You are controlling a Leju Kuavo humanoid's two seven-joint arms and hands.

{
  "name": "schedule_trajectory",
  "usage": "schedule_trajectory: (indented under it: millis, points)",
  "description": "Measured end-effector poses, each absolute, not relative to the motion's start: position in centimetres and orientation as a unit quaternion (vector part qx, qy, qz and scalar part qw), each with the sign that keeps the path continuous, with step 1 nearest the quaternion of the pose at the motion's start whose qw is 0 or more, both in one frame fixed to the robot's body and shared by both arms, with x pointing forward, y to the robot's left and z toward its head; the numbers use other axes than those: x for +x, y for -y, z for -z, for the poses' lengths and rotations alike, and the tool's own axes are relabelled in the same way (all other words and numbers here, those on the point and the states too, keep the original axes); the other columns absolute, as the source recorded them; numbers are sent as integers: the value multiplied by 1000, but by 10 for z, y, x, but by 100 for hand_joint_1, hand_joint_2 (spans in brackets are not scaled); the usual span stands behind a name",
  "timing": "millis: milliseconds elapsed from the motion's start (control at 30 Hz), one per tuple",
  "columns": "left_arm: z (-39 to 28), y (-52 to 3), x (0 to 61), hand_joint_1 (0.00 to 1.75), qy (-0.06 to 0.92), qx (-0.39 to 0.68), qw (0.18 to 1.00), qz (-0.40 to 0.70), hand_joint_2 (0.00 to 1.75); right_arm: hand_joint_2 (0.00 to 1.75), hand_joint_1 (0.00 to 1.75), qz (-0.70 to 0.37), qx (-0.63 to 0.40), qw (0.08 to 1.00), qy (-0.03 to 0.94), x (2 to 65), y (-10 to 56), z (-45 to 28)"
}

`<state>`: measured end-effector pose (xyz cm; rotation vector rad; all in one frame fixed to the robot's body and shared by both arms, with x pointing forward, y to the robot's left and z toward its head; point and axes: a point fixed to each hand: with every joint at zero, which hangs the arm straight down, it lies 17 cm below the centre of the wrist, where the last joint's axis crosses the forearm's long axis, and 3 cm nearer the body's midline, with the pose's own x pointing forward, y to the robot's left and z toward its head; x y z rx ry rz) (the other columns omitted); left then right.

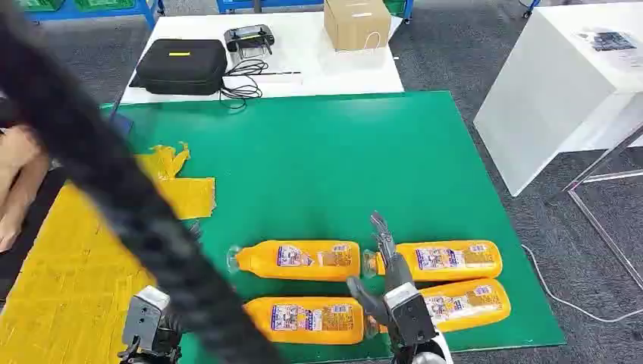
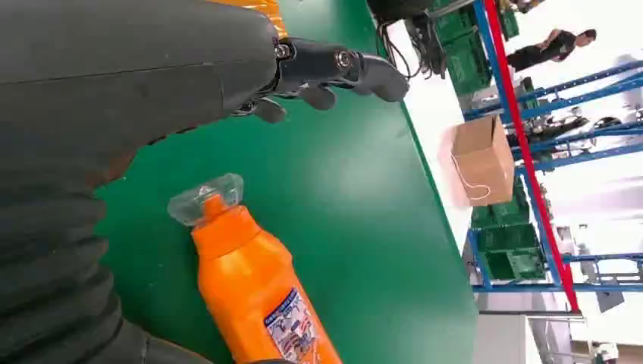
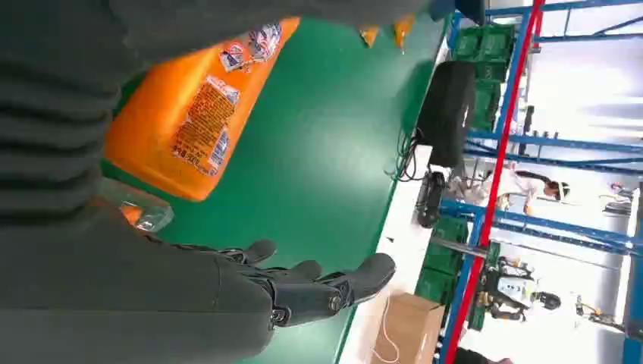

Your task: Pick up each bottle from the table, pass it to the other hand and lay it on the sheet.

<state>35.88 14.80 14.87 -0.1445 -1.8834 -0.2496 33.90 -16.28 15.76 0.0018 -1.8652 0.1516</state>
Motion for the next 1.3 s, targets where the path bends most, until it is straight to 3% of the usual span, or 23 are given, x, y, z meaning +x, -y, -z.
schedule_trajectory:
  millis: [567,600,633,667,700,733,800,1300]
  points:
    - [-149,-148,359,0,806,-62,580,107,175,0,0,-65,1,593,802,339,163,-158]
    - [-149,-148,359,0,806,-62,579,107,175,175,0,-65,1,593,802,339,163,-158]
    - [-149,-148,359,0,806,-62,580,107,175,175,0,-65,1,593,802,339,163,-158]
    - [-149,-148,359,14,806,-62,579,107,175,175,2,-65,1,593,802,339,163,-158]
    - [-149,-148,359,134,806,-62,580,107,175,175,105,-65,1,593,802,339,163,-158]
    - [-149,-148,359,175,806,-62,580,107,175,175,152,-65,1,593,802,339,163,-158]
    - [-149,-148,359,175,806,-62,580,107,175,175,162,-65,1,593,802,339,163,-158]
    - [-149,-148,359,175,806,-61,579,106,175,175,175,-65,1,593,803,339,163,-158]
